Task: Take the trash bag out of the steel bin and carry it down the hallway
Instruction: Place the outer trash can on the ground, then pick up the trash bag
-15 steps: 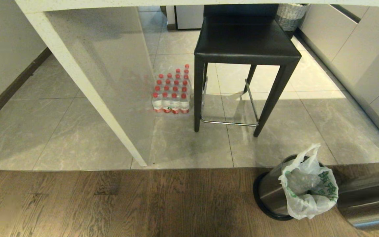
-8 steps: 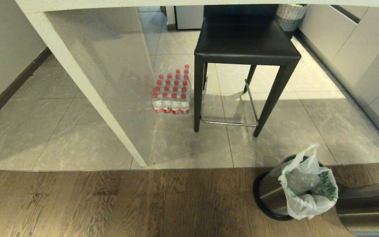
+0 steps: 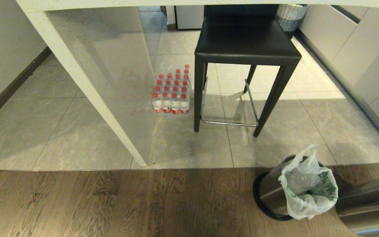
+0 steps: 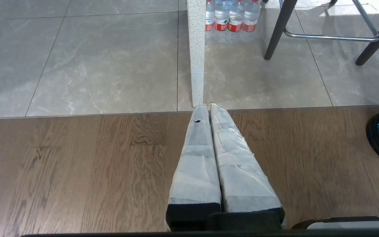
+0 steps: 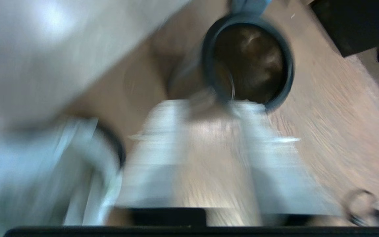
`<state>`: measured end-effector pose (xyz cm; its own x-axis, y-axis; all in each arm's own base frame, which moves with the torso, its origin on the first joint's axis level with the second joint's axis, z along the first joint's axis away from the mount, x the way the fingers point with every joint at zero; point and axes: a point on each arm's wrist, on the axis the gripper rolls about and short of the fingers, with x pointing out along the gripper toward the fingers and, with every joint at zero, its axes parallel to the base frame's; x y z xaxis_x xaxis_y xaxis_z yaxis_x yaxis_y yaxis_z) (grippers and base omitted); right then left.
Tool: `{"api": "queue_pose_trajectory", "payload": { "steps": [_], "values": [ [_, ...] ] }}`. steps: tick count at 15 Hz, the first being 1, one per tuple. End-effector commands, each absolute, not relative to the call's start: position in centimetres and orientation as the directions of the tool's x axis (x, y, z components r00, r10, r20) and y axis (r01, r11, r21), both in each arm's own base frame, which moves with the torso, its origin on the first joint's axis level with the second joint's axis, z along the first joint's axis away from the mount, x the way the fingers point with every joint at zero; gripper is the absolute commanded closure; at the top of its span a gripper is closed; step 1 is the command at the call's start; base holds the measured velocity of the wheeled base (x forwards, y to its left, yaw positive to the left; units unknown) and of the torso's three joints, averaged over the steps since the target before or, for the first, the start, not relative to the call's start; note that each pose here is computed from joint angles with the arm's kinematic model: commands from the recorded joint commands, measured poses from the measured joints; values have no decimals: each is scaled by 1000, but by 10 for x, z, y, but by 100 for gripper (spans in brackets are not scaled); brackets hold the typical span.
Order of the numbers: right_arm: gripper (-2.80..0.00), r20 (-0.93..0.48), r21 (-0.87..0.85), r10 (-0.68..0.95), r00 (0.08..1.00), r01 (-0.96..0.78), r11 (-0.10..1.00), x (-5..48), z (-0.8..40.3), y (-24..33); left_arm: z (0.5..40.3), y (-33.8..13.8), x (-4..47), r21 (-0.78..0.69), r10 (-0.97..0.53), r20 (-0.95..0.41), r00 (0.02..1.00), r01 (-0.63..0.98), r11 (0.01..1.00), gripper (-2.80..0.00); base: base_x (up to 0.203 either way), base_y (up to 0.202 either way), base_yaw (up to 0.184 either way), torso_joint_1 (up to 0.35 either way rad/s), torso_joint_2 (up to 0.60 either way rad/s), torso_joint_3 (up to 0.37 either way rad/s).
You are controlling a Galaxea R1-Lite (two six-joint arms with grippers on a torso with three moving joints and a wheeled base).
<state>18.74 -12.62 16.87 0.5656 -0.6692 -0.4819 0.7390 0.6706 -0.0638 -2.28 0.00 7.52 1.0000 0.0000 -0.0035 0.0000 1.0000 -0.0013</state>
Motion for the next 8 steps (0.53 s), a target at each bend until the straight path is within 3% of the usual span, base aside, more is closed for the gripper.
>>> {"api": "queue_pose_trajectory", "payload": {
  "steps": [1,4,8],
  "values": [
    [0,-523,-154,-631,573,664,731,151,182,-66,75,0,-23,-2,0,-3,1000,0,1000,0,0,0,0,0,0,0],
    [0,-635,-236,-520,571,497,835,109,170,-25,75,0,-23,-2,0,-3,1000,0,1000,0,0,0,0,0,0,0],
    [0,-748,-146,-321,581,328,933,106,150,-9,75,0,-23,-2,0,-3,1000,0,1000,0,0,0,0,0,0,0]
  ]
}}
